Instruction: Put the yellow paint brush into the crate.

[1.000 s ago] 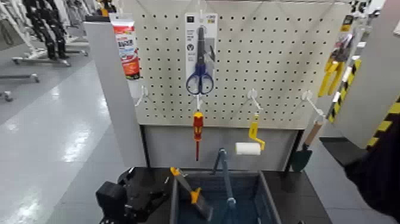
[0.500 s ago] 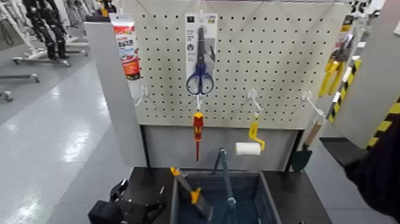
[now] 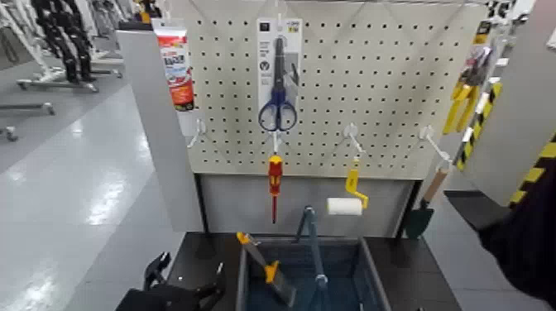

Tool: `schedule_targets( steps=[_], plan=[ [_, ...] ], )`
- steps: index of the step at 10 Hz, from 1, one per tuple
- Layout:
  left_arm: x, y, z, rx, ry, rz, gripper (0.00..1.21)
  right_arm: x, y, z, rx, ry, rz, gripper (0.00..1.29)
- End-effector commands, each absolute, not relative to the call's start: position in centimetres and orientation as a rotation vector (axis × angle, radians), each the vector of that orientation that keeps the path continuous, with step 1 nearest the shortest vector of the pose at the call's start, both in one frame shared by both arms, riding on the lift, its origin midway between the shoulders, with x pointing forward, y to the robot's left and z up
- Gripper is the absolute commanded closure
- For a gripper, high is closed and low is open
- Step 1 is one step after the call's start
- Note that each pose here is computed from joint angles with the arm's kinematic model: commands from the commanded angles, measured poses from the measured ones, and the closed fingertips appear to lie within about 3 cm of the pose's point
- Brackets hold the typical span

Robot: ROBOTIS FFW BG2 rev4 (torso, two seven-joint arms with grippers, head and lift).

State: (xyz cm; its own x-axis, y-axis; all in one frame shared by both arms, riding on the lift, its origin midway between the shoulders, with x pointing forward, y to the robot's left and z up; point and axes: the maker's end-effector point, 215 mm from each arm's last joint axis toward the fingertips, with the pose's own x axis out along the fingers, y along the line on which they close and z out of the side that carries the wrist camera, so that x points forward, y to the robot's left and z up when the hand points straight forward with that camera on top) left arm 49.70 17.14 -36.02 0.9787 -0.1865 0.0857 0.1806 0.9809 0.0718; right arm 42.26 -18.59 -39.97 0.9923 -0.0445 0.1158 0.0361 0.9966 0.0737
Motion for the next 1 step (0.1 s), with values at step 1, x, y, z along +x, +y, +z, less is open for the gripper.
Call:
schedule_targets(
  steps=[1],
  plan=[
    [49.49,17.29,-36.00,0.062,-0.094,-0.179,0.11,42.21,-18.62,-39.99,0.074,-0.114,-0.045,0.13]
  ],
)
